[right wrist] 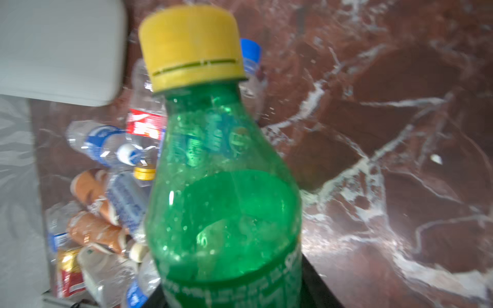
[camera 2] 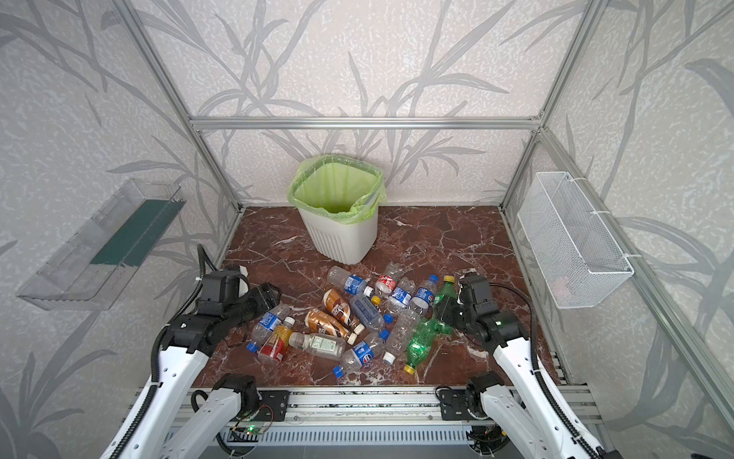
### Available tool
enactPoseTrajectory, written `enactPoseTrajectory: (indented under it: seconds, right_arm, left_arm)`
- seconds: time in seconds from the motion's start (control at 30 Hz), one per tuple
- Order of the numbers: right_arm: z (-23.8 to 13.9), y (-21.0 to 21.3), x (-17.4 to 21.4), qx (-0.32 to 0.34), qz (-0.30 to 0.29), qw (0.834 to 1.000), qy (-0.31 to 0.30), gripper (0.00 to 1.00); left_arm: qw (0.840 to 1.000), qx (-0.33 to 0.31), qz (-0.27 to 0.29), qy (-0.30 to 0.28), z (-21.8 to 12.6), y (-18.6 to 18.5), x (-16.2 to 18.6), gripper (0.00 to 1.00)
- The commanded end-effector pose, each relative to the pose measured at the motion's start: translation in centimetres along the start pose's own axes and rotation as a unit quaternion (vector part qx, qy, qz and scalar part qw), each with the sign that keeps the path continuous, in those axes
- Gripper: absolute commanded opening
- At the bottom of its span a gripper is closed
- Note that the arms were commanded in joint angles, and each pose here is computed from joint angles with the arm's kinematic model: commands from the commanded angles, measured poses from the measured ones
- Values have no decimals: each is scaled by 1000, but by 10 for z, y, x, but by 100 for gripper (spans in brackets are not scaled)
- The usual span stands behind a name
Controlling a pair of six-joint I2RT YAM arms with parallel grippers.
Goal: Throw the plastic bottles in the bin
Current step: 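Lift the green bottle over the bin and release it with the right gripper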
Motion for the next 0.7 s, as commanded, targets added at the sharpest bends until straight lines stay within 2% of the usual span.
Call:
enactPoseTrajectory:
  seconds: [0.0,0.13,0.2,0.33,0.4,0.47,0.5,0.53,0.6,0.67]
  right_arm:
    - [-22,53,-31,-131,-49,988,-72,49]
    - [-42,104,-65,-222,-92,956,-171,49]
    - [-52,134,-85,-252,-111,940,-200,49]
    - [-88,234,-154,-310,-161,899,-265,51]
    - [-100,290,-191,-322,-185,884,-285,54]
    - [-92,334,-228,-315,-185,893,-263,58]
    - [-77,347,-242,-294,-181,907,-240,69]
    - [-65,350,-251,-271,-175,921,-218,76]
    - [-65,347,-258,-239,-170,934,-205,82]
    - [-89,344,-259,-218,-176,932,-231,87]
  left_arm:
    - [1000,9,-4,-6,-8,-5,-3,79]
    - [1000,13,-2,-7,-10,-7,-3,79]
    - [1000,19,-3,-9,-11,-10,-5,79]
    - [999,32,-6,-18,-17,-18,-12,79]
    - [999,34,-5,-25,-22,-22,-17,79]
    - [999,38,-4,-31,-27,-27,-23,80]
    - [999,40,-2,-34,-31,-30,-26,80]
    - [998,41,-1,-37,-34,-33,-29,80]
    - [998,38,3,-42,-38,-35,-33,80]
    - [998,34,6,-53,-42,-35,-36,81]
Point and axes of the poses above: each gripper's point midway between its finger pads, its own z axis out along the fingers, its own y axis along the line the jaws close on, x = y × z, the point moved 3 cm from there along -z, back along the fingers, and after that the axes turned 3 degrees about -z, right-handed, at the moved point
